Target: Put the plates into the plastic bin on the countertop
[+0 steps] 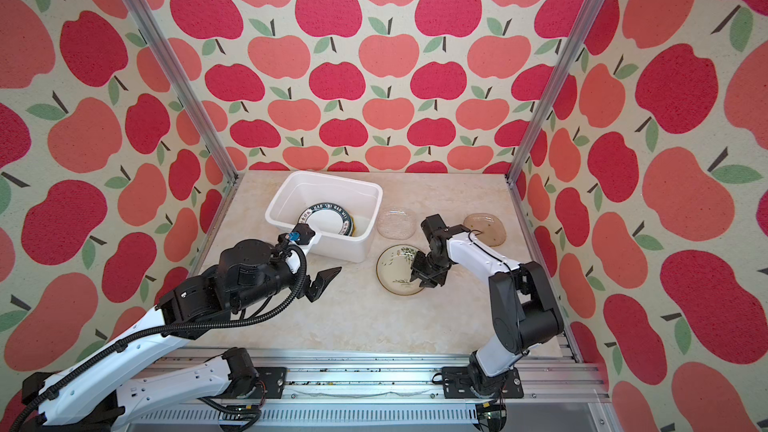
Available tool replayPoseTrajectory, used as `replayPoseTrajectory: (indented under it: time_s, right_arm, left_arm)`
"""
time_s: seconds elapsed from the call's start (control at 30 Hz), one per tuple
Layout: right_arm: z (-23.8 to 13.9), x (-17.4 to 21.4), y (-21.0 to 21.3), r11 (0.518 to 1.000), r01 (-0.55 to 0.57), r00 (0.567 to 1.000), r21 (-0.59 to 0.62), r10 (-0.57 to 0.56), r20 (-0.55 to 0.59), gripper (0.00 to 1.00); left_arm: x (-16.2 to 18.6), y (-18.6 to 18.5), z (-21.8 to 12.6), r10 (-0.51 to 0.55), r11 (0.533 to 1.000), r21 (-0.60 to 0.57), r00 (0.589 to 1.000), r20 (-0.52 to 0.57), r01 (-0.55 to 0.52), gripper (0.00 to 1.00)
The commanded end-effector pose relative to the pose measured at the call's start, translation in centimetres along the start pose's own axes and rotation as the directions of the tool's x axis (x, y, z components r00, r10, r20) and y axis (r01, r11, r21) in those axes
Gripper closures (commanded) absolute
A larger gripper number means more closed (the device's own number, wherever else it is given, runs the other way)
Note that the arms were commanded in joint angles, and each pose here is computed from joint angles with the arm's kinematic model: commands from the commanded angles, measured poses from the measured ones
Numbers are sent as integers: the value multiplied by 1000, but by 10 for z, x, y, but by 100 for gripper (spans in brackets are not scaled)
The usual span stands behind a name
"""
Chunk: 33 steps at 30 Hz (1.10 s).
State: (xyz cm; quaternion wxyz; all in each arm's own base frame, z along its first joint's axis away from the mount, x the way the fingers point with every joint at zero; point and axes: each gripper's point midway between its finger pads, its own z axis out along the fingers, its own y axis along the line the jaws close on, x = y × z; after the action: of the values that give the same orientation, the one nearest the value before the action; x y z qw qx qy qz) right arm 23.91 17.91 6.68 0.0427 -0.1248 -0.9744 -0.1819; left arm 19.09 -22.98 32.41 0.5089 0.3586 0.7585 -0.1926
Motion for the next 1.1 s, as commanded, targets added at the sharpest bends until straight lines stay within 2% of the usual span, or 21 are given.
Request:
replayPoseTrajectory:
  time_s: [0.0, 0.07, 0.17, 0.37, 0.57, 0.67, 0.77, 0.83, 0.93, 1.07]
  right_arm:
    - [-30, 1, -5, 997, 72, 996, 25, -73, 49, 49]
    - [-37, 2, -13, 996, 81, 995, 22, -82, 56, 44]
    - [-39, 2, -22, 997, 53, 997, -55, -49, 64, 39]
    - [-27, -3, -27, 979, 12, 995, -202, 8, 98, 38]
    - [-12, -10, -32, 960, -8, 996, -279, 32, 83, 38]
    - [-13, -18, -32, 945, -19, 995, -326, 51, 91, 38]
    - [-15, -23, -33, 943, -8, 994, -331, 44, 101, 37]
    - [-14, -24, -34, 946, 5, 994, -323, 29, 102, 28]
    - [-10, -25, -32, 940, 17, 995, -340, 16, 95, 24]
    - [-3, -25, -29, 926, 20, 997, -378, 10, 77, 21]
  left_arm:
    - [2, 4, 0, -8, 1000, -18, 1000, -19, 7, 1]
    - [0, 1, 4, -4, 1000, -3, 1000, -23, 4, 1]
    - [-3, -4, 11, -1, 1000, 21, 1000, -30, 2, 1]
    - [-13, -6, 15, -10, 999, 31, 1000, -29, 11, 1]
    - [-21, 16, 25, -161, 986, -63, 981, -106, 155, 1]
    - [-17, 30, 40, -280, 959, -101, 941, -189, 265, 1]
    - [-14, 44, 55, -439, 899, -118, 861, -258, 422, 1]
    - [-12, 50, 70, -524, 849, -113, 795, -306, 516, 1]
    - [-10, 55, 90, -563, 818, -103, 751, -346, 566, 1]
    - [0, 57, 122, -576, 800, -94, 716, -394, 592, 1]
